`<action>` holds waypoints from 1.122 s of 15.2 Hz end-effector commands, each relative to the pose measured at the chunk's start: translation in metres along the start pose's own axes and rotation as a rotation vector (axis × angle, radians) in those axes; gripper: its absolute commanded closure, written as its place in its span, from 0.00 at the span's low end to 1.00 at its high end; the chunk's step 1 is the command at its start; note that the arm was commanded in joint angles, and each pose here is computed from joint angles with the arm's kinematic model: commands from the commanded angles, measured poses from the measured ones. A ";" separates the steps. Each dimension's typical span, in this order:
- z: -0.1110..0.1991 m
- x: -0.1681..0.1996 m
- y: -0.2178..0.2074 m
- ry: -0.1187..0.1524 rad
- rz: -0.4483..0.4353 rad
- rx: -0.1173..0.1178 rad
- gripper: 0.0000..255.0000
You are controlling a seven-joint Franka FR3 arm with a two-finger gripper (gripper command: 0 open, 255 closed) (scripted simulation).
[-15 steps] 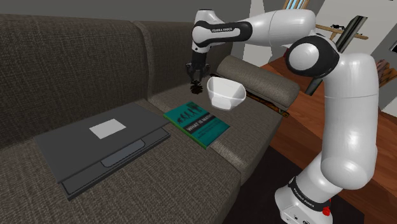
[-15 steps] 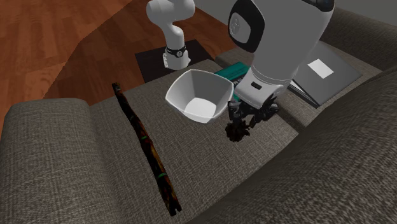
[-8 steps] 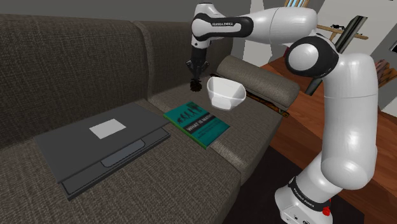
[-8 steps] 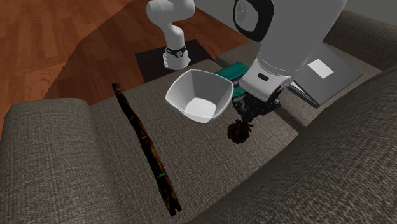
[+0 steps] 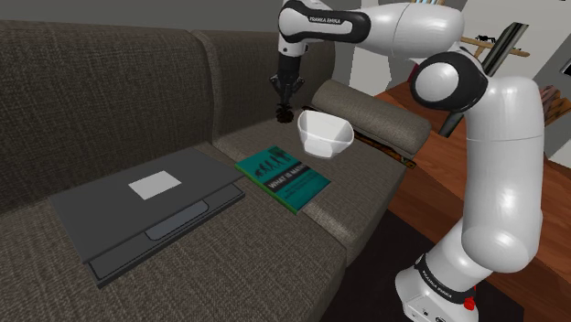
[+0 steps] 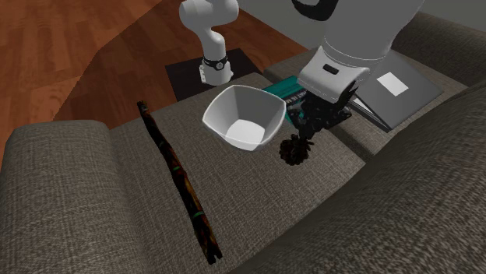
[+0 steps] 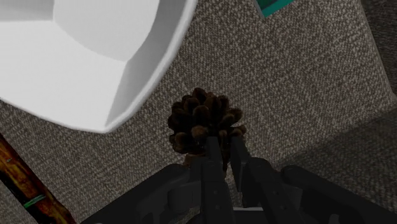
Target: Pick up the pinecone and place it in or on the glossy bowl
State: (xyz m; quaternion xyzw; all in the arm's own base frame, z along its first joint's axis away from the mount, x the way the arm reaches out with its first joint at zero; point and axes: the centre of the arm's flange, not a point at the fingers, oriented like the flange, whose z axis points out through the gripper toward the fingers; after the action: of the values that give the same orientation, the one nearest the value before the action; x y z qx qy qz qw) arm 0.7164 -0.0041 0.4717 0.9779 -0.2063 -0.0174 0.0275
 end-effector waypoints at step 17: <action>-0.091 -0.002 0.005 0.000 0.000 0.000 1.00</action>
State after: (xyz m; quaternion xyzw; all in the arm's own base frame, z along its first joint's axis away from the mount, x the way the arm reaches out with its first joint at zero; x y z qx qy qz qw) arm 0.7176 -0.0033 0.5590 0.9780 -0.2061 -0.0159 0.0273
